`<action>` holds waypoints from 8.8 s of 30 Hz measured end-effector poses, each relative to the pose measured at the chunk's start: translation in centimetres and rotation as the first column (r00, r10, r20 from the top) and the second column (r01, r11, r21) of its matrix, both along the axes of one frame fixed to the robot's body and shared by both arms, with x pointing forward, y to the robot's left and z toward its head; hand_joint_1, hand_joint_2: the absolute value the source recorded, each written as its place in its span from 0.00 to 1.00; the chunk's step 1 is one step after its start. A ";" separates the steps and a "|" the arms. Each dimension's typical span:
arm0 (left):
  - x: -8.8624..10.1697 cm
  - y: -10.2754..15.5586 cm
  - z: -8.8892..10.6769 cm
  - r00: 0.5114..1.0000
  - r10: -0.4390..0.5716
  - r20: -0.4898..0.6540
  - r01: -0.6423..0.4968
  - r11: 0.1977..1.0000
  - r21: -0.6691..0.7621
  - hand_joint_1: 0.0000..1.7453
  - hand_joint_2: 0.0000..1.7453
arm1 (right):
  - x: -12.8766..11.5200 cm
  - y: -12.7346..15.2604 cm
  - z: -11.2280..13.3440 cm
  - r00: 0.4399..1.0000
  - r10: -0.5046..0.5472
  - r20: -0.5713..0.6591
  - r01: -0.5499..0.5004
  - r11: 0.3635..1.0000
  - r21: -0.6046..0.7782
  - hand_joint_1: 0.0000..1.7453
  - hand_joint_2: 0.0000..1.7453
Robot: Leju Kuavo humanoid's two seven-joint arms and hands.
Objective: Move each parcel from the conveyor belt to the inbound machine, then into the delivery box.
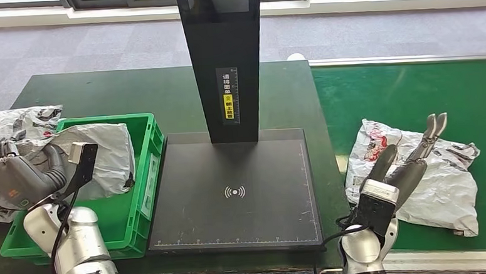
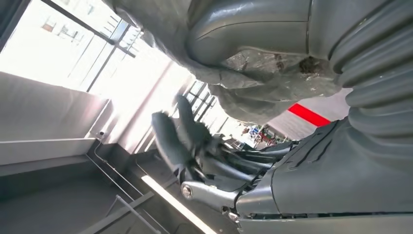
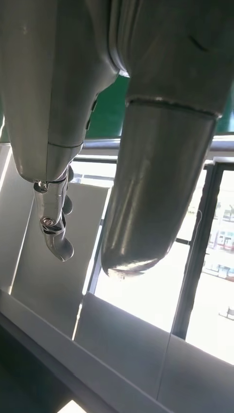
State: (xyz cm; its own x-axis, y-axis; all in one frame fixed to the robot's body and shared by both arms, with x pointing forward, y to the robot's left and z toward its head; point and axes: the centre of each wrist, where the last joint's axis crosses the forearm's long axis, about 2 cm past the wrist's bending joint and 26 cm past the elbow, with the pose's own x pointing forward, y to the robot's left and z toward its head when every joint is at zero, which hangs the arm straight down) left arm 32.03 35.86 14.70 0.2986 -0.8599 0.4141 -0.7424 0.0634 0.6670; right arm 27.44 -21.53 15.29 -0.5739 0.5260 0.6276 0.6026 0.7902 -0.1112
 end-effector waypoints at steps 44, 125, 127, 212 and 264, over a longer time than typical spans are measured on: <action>1.3 -14.4 0.4 0.399 -0.641 0.655 0.914 0.219 -0.343 0.00 1.00 | 2.8 -7.0 -10.5 0.550 -0.499 -0.670 0.193 0.857 -0.479 0.00 1.00; -2.3 -17.5 0.1 0.287 -0.831 0.476 0.951 0.187 -0.246 0.00 1.00 | 5.1 -17.6 -10.8 0.734 -0.323 -0.598 0.346 0.935 -0.080 1.00 1.00; -2.3 -17.6 0.0 0.287 -0.833 0.473 0.951 0.187 -0.247 0.00 1.00 | 4.7 -17.6 -10.6 0.746 -0.333 -0.577 0.390 0.920 -0.028 1.00 1.00; 0.5 -22.8 0.0 0.185 -0.888 0.420 0.960 0.072 -0.270 0.00 1.00 | 2.7 11.8 -7.2 -0.170 0.953 0.253 -0.776 -0.287 0.562 0.00 0.00; -0.5 -24.5 -6.4 0.235 -0.929 -0.285 0.848 0.339 -0.406 0.00 1.00 | -1.4 0.4 8.7 0.939 0.010 0.345 -0.019 1.000 0.022 0.00 1.00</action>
State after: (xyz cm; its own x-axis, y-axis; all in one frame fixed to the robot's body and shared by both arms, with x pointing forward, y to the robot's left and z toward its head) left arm 31.53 11.32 8.32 -0.4629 -0.6298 0.6237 0.1955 0.6138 0.7649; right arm 26.06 -21.17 23.99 -0.7650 0.5030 0.4023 0.5889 0.7992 0.1206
